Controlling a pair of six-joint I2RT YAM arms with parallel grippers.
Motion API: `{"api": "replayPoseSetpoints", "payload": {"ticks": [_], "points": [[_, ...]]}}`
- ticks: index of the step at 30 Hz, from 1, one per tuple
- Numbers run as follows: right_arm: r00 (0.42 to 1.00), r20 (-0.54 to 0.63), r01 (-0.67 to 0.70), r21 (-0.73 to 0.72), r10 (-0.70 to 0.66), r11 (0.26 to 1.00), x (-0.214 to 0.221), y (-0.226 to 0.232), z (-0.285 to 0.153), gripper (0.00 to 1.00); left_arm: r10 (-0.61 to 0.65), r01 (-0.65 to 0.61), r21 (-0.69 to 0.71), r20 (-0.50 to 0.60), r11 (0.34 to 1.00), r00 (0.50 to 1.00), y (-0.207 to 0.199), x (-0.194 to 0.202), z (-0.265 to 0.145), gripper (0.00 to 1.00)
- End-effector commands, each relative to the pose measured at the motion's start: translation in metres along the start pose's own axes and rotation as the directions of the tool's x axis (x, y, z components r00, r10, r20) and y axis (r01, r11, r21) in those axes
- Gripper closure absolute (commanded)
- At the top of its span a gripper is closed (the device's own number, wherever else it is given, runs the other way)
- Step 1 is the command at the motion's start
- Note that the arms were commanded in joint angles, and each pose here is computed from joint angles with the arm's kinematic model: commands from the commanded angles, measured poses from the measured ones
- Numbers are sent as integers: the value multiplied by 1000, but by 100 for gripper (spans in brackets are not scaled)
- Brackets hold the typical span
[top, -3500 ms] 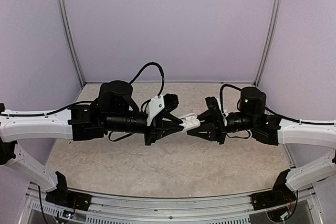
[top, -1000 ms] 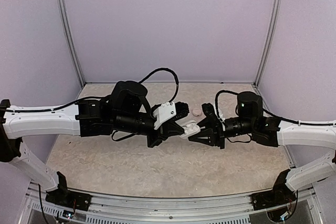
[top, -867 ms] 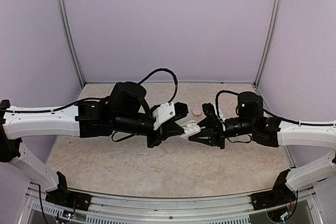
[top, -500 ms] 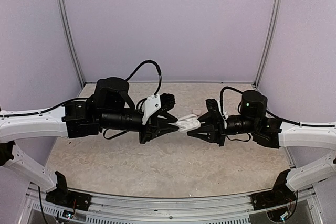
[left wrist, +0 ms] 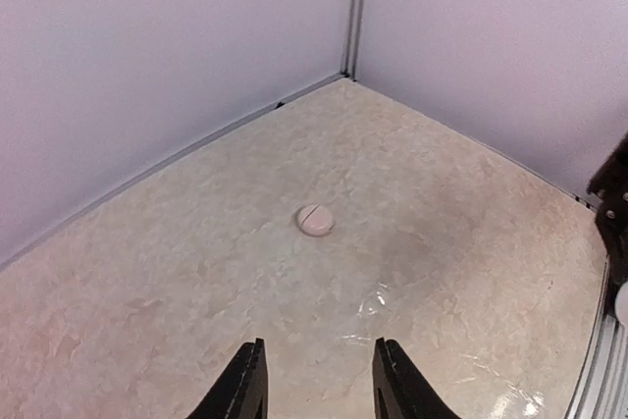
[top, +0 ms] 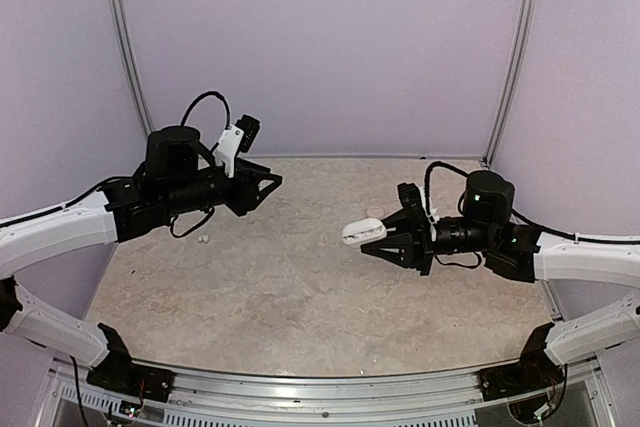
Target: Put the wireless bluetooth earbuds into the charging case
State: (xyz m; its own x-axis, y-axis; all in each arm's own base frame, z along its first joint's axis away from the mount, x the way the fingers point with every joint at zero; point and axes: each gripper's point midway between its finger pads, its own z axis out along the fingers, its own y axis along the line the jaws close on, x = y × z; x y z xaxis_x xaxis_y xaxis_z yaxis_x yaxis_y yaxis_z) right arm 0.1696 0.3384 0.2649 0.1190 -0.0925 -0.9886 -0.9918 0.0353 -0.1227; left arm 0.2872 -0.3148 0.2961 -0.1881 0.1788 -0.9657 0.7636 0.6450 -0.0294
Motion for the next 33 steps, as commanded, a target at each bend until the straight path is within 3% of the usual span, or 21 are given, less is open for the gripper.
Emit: {"api": "replayPoseSetpoints", "payload": {"ticks": [1,5,8,11,13,16,23,33], "points": [[999,38,10,12,-11,1000,-9,-2,-5,100,-368,319,-335,-92,886,925,113,63,-8,62],[999,28,-32,43,30,999,-5,-9,-3,100,-573,486,-462,-58,741,818,173,120,-30,60],[992,-7,-122,69,123,990,4,-20,1,100,-614,513,-538,-11,668,789,194,142,-43,57],[975,-47,-212,71,216,975,14,-27,8,100,-525,486,-352,-16,800,851,153,115,-21,57],[969,-51,-237,77,241,968,19,-29,9,100,-382,373,-175,-18,911,924,100,83,-6,54],[965,-49,-253,76,257,965,23,-32,10,100,-195,193,56,31,980,980,24,47,-1,49],[964,-59,-258,37,259,966,26,-30,15,100,-33,3,321,91,947,995,-68,3,-1,43],[971,-81,-226,4,226,974,23,-23,21,100,49,-69,452,55,889,997,-131,5,26,41]]}}
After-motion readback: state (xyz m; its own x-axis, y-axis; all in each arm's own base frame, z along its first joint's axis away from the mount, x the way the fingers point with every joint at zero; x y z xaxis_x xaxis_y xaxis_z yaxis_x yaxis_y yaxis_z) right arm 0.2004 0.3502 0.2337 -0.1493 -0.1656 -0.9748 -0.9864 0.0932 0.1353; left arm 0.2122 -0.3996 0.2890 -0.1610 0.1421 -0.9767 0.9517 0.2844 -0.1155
